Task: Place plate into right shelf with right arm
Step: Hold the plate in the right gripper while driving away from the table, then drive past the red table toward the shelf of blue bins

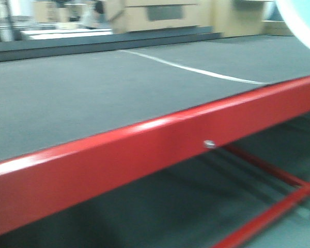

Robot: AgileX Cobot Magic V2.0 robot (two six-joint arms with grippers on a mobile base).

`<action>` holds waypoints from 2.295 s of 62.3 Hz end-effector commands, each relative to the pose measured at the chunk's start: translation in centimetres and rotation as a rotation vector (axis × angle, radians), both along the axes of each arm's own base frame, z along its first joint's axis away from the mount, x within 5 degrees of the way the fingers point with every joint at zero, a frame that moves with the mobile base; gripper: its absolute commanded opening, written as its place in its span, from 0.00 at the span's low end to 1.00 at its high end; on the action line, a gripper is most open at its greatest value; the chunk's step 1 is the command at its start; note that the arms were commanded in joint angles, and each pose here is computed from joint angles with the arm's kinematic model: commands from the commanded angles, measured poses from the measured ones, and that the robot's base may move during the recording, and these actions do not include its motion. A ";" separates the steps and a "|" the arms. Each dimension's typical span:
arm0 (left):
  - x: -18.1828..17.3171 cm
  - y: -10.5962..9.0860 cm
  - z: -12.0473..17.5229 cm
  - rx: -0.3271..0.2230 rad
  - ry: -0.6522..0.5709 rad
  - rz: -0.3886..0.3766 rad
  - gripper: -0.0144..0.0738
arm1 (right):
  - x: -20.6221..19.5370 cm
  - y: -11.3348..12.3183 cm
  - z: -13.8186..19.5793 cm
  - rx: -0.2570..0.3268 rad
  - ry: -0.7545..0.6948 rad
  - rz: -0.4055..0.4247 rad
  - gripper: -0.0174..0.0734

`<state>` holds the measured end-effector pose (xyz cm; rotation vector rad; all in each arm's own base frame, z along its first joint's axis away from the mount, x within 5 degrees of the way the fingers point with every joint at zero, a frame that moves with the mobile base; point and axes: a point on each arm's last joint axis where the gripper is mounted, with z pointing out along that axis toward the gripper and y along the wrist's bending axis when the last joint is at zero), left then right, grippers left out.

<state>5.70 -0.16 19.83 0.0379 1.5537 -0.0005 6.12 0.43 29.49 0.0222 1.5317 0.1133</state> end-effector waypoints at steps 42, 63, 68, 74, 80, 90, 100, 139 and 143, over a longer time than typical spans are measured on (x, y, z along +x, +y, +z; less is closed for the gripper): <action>-0.1 0.1 0.5 -0.018 -0.089 0.009 0.02 | -0.2 -0.2 1.8 0.010 -0.110 -0.021 0.25; -0.1 0.1 0.5 -0.018 -0.089 0.009 0.02 | -0.2 -0.2 1.8 0.010 -0.110 -0.021 0.25; -0.1 0.1 0.5 -0.018 -0.089 0.009 0.02 | -0.2 -0.2 1.8 0.010 -0.110 -0.021 0.25; -0.1 0.1 0.5 -0.018 -0.089 0.009 0.02 | -0.2 -0.2 1.8 0.010 -0.110 -0.021 0.25; -0.1 0.1 0.5 -0.018 -0.089 0.009 0.02 | -0.2 -0.2 1.8 0.010 -0.110 -0.021 0.25; -0.1 0.1 0.5 -0.018 -0.089 0.009 0.02 | -0.2 -0.2 1.8 0.010 -0.110 -0.021 0.25; -0.1 0.1 0.5 -0.018 -0.089 0.009 0.02 | -0.2 -0.2 1.8 0.010 -0.110 -0.021 0.25; -0.1 0.1 0.5 -0.018 -0.089 0.009 0.02 | -0.2 -0.2 1.8 0.010 -0.110 -0.021 0.25; -0.1 0.1 0.5 -0.018 -0.089 0.009 0.02 | -0.2 -0.2 1.8 0.010 -0.110 -0.021 0.25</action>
